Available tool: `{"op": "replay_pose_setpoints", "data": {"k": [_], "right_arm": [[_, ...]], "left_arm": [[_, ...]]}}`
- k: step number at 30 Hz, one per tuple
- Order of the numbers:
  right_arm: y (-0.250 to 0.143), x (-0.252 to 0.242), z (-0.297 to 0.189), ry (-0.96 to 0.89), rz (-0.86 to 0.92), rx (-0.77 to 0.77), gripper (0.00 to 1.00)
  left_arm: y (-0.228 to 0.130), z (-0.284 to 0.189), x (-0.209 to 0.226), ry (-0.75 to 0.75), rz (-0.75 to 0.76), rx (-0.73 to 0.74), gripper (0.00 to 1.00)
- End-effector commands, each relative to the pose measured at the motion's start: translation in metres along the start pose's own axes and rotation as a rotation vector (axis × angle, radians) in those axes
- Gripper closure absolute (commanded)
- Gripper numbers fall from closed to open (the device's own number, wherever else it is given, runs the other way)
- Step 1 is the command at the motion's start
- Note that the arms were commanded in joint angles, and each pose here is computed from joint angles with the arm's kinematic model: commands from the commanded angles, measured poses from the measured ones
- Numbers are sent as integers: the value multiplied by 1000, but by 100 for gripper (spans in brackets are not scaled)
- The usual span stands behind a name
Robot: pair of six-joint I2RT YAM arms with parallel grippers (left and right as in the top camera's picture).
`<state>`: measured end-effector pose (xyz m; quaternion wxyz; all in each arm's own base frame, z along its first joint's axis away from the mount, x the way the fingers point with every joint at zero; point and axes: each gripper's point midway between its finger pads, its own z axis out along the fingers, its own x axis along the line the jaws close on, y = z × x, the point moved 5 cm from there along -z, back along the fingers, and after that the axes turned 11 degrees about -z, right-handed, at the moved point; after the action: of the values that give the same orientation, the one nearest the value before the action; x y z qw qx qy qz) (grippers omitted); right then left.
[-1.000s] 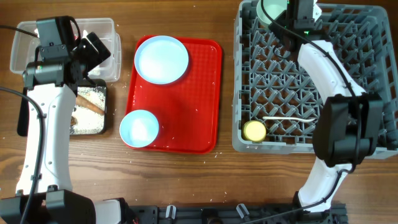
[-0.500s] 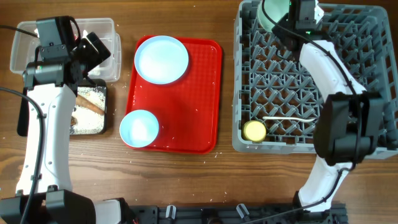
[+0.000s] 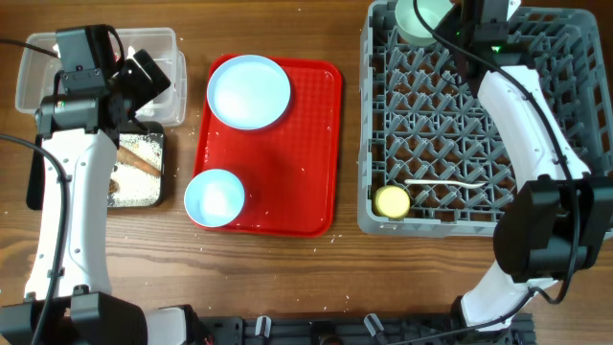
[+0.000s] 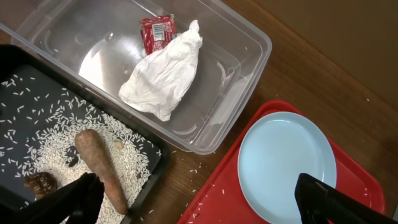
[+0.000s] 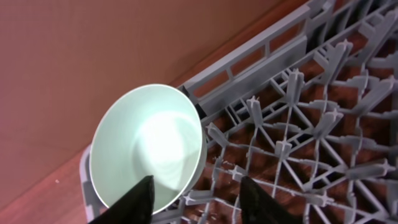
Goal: Sort waste into correct bins and load items into the dishwasher rack
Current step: 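Release the green bowl upright in the rack and lift right gripper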
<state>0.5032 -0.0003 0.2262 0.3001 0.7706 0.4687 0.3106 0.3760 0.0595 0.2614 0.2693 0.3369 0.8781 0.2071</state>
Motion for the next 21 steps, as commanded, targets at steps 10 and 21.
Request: {"op": "replay_pose_setpoints", "data": {"k": [10,21], "right_arm": [[-12,-1,40,191,186,98,33],[-51,-8,83,157,215,193,53]], "left_arm": [[3,-2,0,-5,-14,-9,0],[3,-2,0,-5,-14,-9,0]]}}
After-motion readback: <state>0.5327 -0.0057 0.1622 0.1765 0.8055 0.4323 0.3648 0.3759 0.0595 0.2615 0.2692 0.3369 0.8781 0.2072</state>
